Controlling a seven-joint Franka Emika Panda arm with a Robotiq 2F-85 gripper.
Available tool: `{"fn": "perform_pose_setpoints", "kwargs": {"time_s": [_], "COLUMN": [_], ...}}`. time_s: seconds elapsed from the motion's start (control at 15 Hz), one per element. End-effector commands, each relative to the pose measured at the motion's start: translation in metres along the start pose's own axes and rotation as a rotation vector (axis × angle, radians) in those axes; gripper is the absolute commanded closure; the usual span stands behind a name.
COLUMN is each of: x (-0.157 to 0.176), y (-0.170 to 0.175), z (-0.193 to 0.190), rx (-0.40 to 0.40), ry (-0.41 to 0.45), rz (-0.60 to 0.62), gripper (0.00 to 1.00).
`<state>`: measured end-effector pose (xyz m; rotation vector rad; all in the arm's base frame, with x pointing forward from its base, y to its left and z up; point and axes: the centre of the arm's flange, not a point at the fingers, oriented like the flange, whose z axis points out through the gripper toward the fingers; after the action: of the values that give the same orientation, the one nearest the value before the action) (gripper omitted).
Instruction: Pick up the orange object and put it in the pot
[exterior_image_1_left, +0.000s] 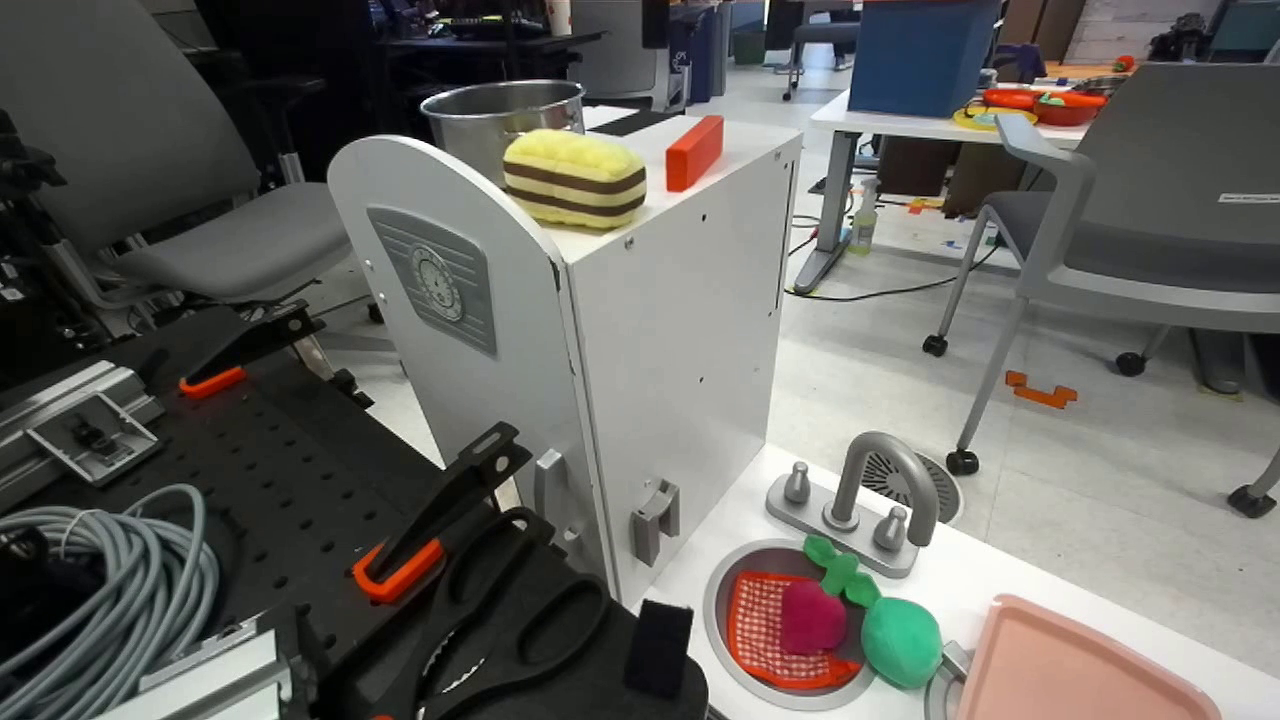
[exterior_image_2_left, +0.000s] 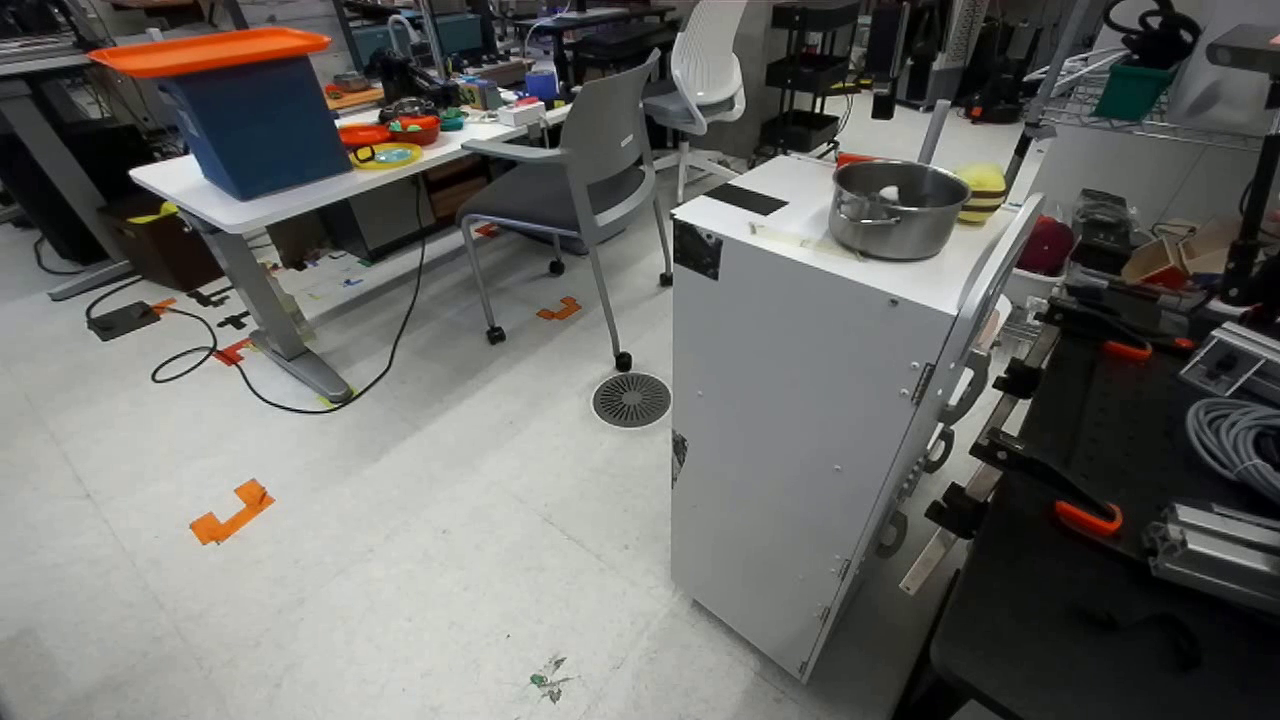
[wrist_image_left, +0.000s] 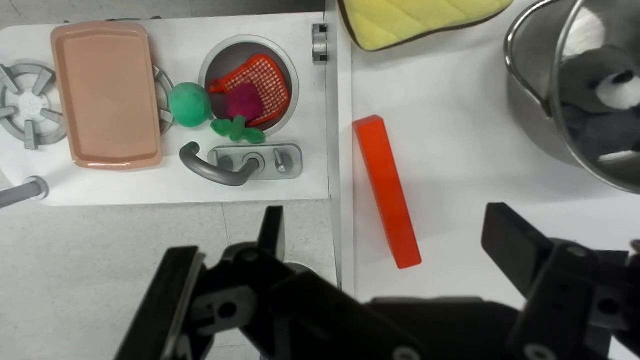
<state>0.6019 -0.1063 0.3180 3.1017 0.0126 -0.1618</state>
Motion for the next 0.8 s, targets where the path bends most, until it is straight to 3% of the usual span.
{"fn": "perform_pose_setpoints", "kwargs": {"time_s": [0.0, 0.33, 0.73], "x": [0.001, 0.009, 0.019], "y": [0.008, 0.022, 0.005], "z": [0.000, 0.013, 0.031], "rx": [0.002, 0.013, 0.011], "ry": [0.000, -0.026, -0.043], "rz": [0.029, 0.095, 0.088], "gripper": [0.00, 0.00, 0.00]}}
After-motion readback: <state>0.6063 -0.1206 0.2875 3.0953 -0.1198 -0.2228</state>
